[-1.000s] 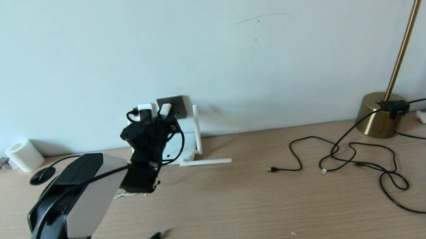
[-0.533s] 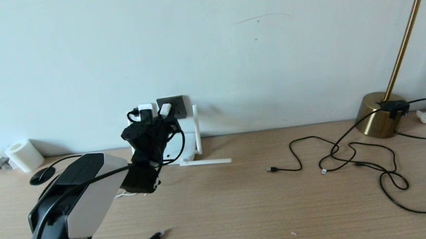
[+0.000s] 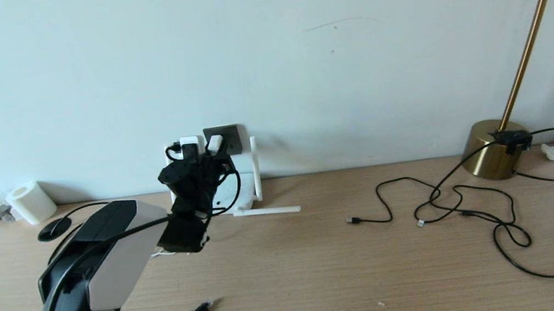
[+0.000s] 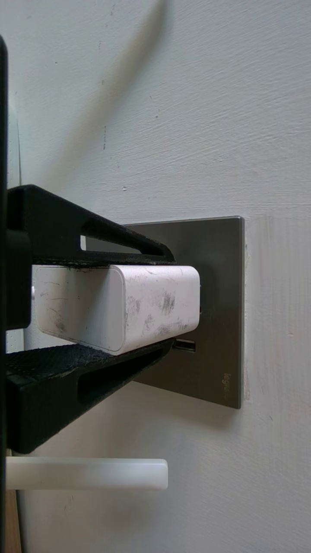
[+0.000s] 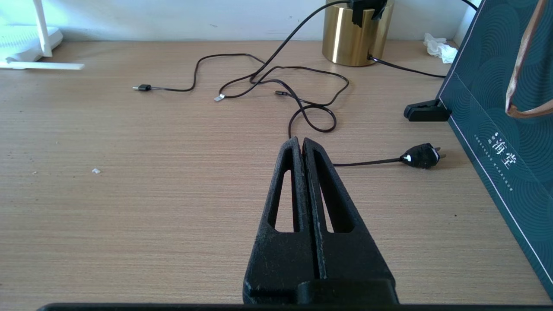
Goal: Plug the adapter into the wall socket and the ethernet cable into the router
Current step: Plug plug into socket
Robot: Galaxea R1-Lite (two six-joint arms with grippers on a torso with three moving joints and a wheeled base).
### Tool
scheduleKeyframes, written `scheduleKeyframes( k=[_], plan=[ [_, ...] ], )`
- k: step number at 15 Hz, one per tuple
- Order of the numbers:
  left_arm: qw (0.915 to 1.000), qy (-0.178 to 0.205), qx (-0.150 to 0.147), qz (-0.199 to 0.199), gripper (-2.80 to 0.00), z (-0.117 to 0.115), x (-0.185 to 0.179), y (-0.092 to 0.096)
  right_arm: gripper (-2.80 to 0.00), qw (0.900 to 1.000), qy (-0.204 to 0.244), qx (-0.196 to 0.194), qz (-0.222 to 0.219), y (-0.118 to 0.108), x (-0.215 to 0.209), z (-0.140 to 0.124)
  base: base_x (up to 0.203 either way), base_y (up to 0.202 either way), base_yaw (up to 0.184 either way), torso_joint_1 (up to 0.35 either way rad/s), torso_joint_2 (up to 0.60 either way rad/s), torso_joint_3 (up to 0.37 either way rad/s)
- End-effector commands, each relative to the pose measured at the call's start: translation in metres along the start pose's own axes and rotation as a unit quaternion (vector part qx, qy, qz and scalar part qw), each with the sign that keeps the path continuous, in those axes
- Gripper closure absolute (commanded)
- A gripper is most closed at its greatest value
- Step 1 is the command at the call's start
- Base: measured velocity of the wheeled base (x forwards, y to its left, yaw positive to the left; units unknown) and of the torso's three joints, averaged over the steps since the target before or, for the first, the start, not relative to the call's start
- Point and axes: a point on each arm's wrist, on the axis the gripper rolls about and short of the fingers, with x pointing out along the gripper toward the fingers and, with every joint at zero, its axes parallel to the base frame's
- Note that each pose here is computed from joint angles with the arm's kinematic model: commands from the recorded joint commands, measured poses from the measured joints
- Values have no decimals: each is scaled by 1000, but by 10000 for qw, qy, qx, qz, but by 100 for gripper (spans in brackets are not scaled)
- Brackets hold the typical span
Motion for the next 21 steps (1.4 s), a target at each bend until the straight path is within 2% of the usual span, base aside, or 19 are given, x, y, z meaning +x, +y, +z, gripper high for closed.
scheduleKeyframes(
  k=[1,6,12,21],
  plan=[
    [10000,-32,-6,-7,0,2,-1,-2,0,10000,4,0,2,0,0,0,0,0,0,0,0,0],
    [10000,-31,-17,-26,0,4,-3,-7,0,10000,4,0,-4,0,0,0,0,0,0,0,0,0],
    [9999,-111,-12,-27,0,17,0,-7,0,10000,2,0,-4,0,0,0,0,0,0,0,0,0],
    [10000,15,6,-31,0,14,1,-3,0,10000,-4,0,-3,0,0,0,0,0,0,0,0,0]
  ],
)
